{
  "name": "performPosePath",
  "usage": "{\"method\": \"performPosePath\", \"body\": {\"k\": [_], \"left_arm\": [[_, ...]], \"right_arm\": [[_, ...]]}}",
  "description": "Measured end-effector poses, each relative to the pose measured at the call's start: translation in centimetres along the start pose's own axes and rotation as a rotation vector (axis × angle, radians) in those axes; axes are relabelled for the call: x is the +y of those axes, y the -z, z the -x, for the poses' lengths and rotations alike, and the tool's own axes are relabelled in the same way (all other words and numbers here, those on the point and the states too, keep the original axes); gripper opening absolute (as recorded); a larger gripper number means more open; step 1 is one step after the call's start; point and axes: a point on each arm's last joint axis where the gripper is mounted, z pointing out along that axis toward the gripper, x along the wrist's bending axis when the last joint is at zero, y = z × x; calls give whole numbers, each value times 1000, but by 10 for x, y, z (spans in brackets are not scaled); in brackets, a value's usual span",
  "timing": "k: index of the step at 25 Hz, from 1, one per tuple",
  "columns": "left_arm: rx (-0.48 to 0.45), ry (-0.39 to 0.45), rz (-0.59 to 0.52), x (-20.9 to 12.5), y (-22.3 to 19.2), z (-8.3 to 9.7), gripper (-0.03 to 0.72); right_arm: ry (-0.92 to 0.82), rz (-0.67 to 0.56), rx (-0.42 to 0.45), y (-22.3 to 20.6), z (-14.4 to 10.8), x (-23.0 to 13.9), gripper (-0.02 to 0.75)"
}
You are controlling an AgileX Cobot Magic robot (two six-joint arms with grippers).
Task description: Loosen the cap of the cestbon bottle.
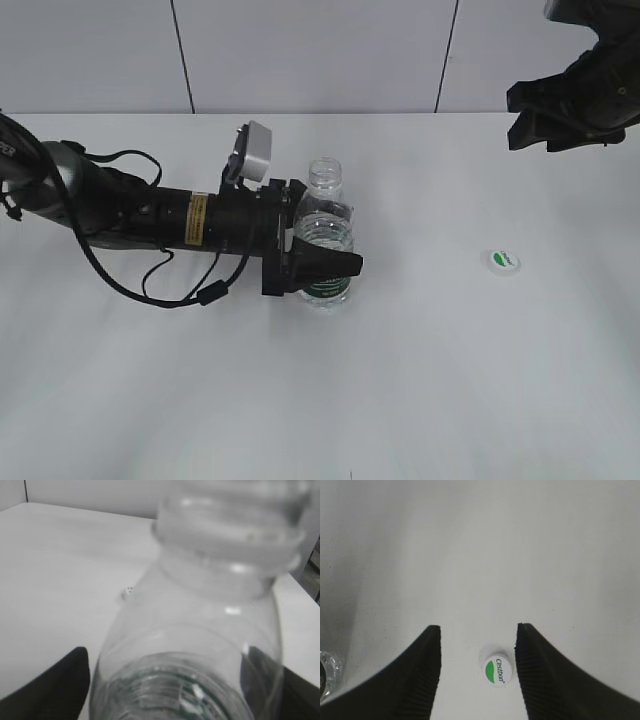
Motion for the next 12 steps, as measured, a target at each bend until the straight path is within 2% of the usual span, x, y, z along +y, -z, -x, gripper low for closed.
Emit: {"method": "performPosePath", "body": {"k": [7,12], "left_arm": [[15,-38,33,28,6,2,566],[29,-7,54,38,7,2,568]], "right_arm": [[6,23,5,8,-2,9,372],[7,37,9,16,-3,11,372]]}}
